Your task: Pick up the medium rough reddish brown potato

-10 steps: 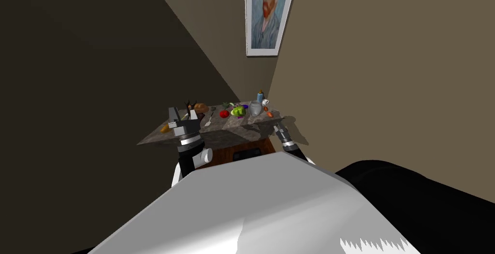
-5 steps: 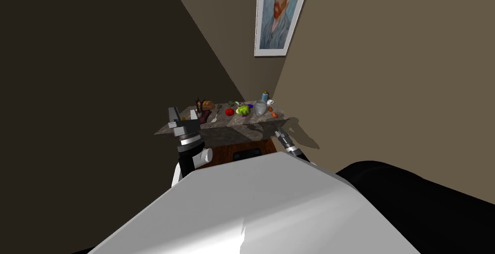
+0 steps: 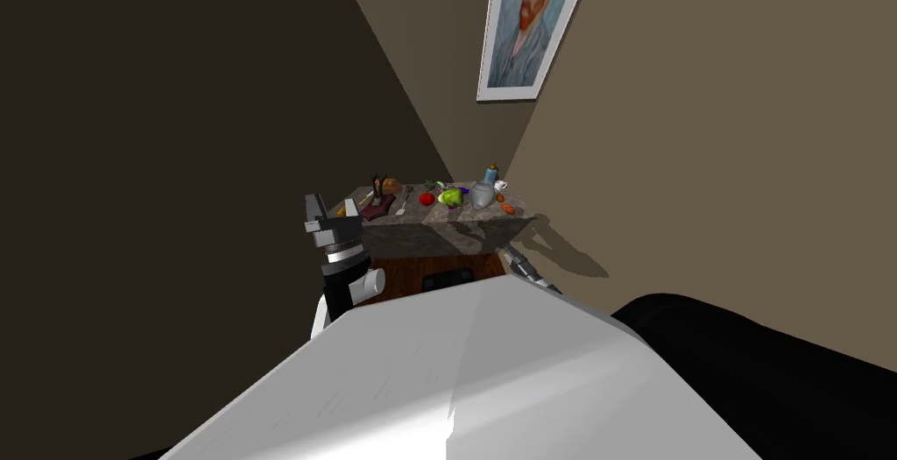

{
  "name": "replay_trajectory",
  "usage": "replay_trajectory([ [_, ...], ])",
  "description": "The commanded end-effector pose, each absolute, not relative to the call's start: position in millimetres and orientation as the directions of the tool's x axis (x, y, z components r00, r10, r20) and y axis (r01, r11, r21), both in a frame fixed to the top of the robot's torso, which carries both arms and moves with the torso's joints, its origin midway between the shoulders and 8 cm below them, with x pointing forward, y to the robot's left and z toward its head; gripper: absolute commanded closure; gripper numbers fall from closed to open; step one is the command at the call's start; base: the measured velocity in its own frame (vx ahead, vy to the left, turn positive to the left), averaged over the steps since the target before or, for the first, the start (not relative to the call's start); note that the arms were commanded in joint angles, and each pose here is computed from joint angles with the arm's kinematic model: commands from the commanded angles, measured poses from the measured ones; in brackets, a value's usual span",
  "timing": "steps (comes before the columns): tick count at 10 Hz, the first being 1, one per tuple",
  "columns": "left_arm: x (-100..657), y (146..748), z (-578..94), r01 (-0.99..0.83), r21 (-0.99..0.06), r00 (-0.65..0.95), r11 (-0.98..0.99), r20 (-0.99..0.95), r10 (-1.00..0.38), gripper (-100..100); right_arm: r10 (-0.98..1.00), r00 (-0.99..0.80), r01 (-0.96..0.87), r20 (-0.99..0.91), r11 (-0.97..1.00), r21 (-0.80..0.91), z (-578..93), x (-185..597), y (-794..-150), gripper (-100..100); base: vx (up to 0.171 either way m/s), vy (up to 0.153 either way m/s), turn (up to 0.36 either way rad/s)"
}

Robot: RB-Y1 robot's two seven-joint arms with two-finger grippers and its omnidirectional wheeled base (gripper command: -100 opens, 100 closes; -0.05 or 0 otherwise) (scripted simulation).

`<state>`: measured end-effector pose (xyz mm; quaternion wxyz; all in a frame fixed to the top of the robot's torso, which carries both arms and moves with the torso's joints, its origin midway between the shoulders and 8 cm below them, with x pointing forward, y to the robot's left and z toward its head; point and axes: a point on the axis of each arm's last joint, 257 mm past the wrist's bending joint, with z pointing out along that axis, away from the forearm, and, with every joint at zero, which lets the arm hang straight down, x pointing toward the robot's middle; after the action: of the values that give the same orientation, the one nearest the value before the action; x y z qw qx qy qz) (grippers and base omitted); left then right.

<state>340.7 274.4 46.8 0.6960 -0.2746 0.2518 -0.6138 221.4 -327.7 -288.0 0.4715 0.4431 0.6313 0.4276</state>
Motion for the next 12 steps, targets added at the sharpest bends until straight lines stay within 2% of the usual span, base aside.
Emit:
replay_trajectory([
  [1, 340.7, 274.4, 46.8, 0.716, -0.691, 0.120, 0.096, -0.013, -0.993, 0, 0.957, -0.186, 0.193, -0.222, 0.257, 0.947, -297.3, 212.6, -331.9, -100, -0.036, 0.044, 0.125],
  [4, 340.6, 274.4, 46.7, 0.716, -0.691, 0.120, 0.096, -0.013, -0.993, 0, 0.945, -0.238, 0.335, -0.222, 0.295, 0.895, -334.3, 166.9, -350.6, -100, -0.037, 0.051, 0.204],
  [12, 340.6, 274.4, 46.7, 0.716, -0.692, 0.120, 0.096, -0.014, -0.993, 0, 0.902, -0.369, 0.571, -0.224, 0.410, 0.712, -383.3, 68.0, -405.8, -100, -0.023, 0.042, 0.159],
])
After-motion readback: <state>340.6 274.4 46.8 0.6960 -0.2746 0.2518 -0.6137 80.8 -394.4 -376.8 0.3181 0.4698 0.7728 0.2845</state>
